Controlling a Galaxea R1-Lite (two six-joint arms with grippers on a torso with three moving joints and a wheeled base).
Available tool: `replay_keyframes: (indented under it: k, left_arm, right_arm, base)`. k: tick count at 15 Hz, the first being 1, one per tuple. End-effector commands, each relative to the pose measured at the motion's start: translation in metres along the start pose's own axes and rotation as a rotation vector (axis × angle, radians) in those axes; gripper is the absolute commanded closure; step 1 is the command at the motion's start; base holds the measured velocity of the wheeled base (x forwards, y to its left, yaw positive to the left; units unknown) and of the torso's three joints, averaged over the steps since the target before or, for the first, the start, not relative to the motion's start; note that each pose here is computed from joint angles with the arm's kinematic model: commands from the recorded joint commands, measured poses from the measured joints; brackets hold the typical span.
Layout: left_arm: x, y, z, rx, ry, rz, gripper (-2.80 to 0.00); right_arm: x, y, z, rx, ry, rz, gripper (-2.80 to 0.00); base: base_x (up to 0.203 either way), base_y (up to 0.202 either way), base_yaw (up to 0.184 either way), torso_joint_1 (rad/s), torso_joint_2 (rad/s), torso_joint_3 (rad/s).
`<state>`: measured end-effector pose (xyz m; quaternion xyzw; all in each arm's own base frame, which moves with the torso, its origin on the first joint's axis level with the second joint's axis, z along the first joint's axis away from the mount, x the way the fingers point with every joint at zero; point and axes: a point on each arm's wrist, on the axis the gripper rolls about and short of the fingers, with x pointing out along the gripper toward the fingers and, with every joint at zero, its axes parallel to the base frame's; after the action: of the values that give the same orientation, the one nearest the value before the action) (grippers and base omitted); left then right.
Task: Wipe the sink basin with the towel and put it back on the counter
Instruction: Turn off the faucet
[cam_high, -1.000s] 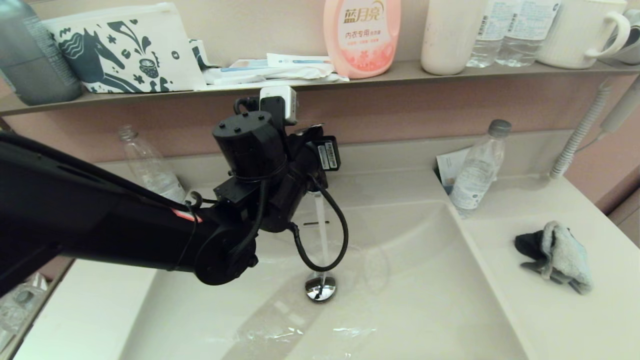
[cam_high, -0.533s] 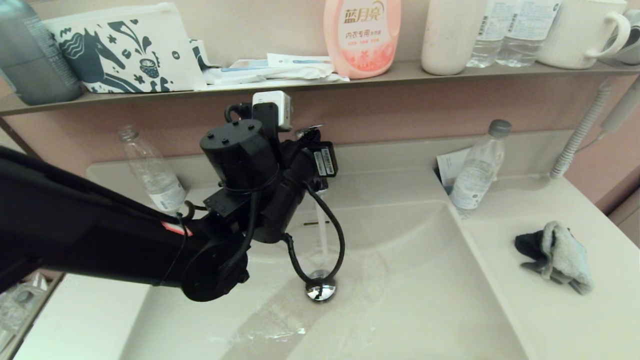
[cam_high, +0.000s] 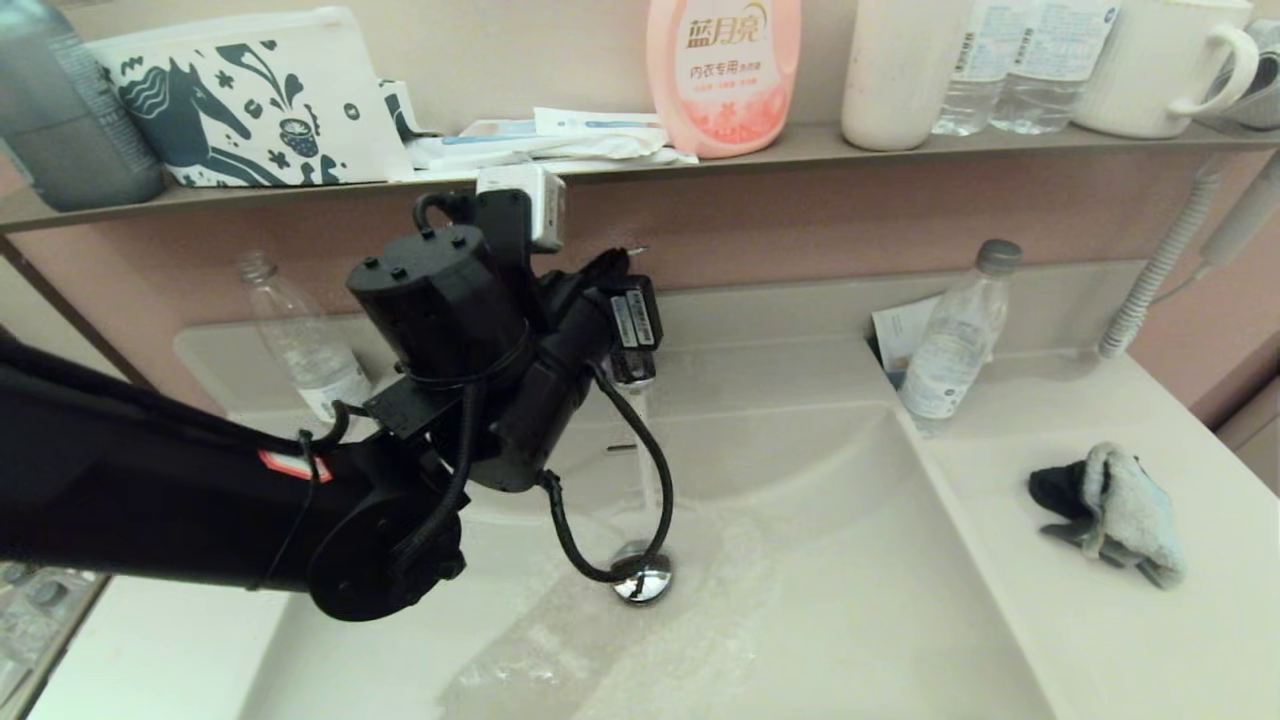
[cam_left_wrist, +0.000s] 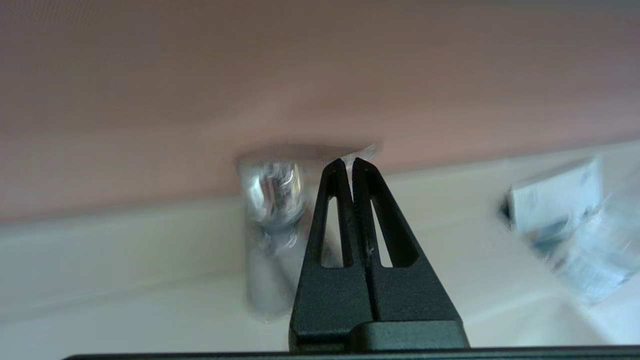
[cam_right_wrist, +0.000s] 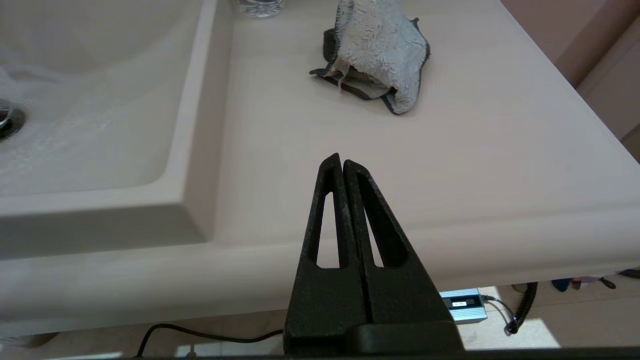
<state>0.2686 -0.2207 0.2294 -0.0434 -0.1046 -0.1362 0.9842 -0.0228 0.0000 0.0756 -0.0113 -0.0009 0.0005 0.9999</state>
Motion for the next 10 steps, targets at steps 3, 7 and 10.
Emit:
replay_keyframes:
  k: [3, 7, 10]
  left_arm:
    - [-0.013, 0.005, 0.016, -0.014, -0.028, -0.001, 0.0]
    - [-0.001, 0.003, 0.025, -0.02, -0.067, -0.016, 0.0]
    - [0.014, -0.004, 0.018, -0.014, -0.055, -0.024, 0.0]
  right_arm:
    - [0.0, 0.0, 0.0, 0.0, 0.0, 0.001, 0.0]
    - [0.0, 0.0, 0.0, 0.0, 0.0, 0.001, 0.0]
    - [0.0, 0.0, 0.0, 0.0, 0.0, 0.001, 0.0]
  base:
    - [0.0, 0.0, 0.0, 0.0, 0.0, 0.0]
    - [0.0, 0.0, 0.0, 0.0, 0.0, 0.0]
    - [0.0, 0.0, 0.0, 0.0, 0.0, 0.0]
